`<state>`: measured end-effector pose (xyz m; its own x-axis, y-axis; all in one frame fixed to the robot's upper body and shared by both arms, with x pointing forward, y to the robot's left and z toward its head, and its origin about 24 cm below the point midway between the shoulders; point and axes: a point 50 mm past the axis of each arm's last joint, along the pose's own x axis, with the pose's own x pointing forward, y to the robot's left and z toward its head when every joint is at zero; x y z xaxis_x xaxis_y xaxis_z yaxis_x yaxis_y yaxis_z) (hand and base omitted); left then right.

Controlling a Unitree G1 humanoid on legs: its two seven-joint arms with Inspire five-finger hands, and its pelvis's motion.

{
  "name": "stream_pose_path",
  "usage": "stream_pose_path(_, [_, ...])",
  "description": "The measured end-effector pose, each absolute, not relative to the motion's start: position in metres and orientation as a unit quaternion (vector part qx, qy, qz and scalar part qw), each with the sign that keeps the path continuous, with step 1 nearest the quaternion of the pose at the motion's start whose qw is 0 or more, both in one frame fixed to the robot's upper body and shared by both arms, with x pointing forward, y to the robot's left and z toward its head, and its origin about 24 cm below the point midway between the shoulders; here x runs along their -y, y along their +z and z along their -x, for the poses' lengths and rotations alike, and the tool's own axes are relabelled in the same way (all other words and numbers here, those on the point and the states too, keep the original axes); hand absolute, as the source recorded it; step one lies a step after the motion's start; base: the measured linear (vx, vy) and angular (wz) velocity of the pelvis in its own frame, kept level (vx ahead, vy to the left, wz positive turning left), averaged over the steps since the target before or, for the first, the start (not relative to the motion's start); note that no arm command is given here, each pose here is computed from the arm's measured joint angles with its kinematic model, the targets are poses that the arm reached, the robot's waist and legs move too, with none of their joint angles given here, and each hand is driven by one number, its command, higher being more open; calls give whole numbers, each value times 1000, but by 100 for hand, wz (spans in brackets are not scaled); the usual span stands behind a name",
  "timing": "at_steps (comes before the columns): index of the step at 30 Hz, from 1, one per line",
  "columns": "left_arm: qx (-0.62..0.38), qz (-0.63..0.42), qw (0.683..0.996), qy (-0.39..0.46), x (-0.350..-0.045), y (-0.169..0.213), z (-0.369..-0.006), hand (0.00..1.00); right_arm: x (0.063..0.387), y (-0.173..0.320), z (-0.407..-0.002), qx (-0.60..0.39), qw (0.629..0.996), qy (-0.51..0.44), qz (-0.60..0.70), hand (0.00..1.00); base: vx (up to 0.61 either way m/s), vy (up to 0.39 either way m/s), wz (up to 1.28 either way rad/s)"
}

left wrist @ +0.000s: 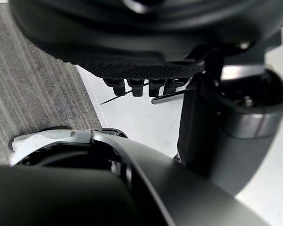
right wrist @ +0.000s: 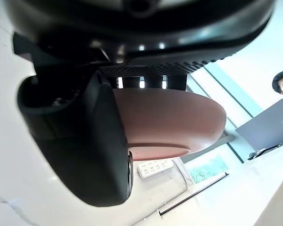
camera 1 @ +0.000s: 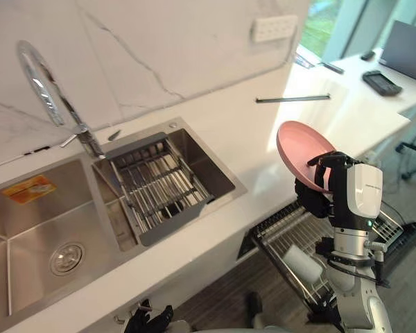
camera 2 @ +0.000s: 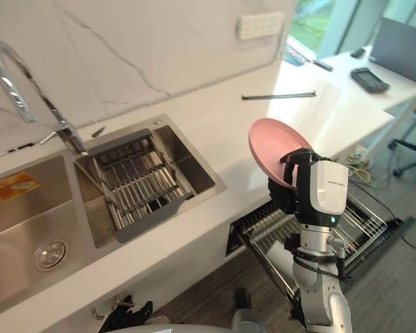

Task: Walk over to the sink, pick up the cup, carry it to the dishwasher, place the cup inside the dishwasher, then close the dishwasher door

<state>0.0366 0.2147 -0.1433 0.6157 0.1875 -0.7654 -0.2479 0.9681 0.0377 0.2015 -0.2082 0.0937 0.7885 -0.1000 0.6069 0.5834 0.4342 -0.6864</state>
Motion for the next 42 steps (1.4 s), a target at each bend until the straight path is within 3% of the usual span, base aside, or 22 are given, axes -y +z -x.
stream_pose_path(4, [-432, 42, 890, 137, -214, -148, -44, 100, 209, 74, -205, 216, 816, -214, 491, 0, -145, 23, -54])
stream_pose_path(8, [-442, -1, 885, 147, -240, -144, -35, 100, 222, 58, -200, 154, 815, -224, 511, 0, 20, -57, -7])
stream_pose_path(22, [-469, -24, 874, 127, -237, -146, -11, 100, 248, 33, -192, 22, 824, -213, 525, 0, 49, 12, 2])
stream_pose_path(35, [-479, -33, 869, 118, -238, -148, -13, 100, 260, -7, -166, -100, 831, -234, 494, 0, -43, 5, -4])
stream_pose_path(42, [-455, -26, 883, 111, -232, -146, -29, 100, 260, -23, -163, -128, 831, -267, 472, 0, 66, 25, -9])
